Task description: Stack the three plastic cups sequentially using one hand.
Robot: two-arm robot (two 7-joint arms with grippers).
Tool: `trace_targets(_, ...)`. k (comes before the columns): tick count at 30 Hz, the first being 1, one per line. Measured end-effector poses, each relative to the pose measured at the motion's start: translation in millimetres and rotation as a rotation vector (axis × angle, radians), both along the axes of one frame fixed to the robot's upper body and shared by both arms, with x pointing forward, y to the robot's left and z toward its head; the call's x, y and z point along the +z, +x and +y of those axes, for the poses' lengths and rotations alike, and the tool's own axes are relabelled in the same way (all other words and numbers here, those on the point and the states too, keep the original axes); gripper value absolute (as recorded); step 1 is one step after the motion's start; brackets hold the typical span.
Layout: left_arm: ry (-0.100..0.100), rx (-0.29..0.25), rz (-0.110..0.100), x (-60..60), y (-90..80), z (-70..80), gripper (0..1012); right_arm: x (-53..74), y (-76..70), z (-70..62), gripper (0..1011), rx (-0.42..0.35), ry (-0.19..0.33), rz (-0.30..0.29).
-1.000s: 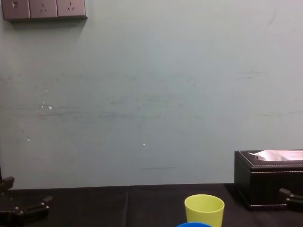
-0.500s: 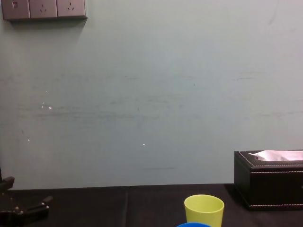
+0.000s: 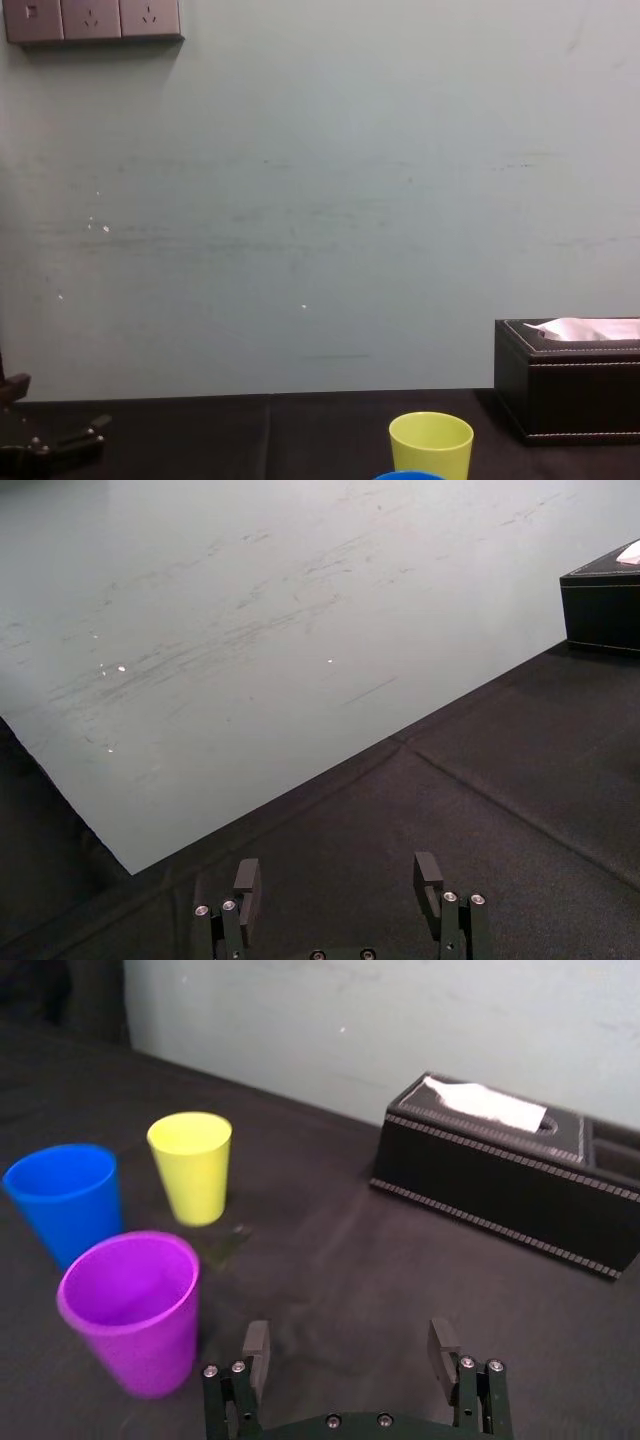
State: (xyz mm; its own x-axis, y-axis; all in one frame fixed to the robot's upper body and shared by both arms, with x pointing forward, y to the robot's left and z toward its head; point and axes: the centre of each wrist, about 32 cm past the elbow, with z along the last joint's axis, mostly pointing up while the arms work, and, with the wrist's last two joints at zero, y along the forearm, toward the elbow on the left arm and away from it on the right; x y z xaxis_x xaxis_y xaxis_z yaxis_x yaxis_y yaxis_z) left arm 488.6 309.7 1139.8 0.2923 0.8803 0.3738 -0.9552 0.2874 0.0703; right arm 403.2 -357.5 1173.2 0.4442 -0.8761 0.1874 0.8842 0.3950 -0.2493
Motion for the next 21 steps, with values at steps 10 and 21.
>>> trace_targets(10,0.000,0.000,0.000,0.0,0.0,0.0,1000,-3.9,-17.7,-5.4,1004,0.031,0.015,0.046)
trace_targets(21,0.000,0.000,0.000,0.0,0.0,0.0,1000,-6.0,-32.0,-8.5,1004,0.078,0.022,0.054)
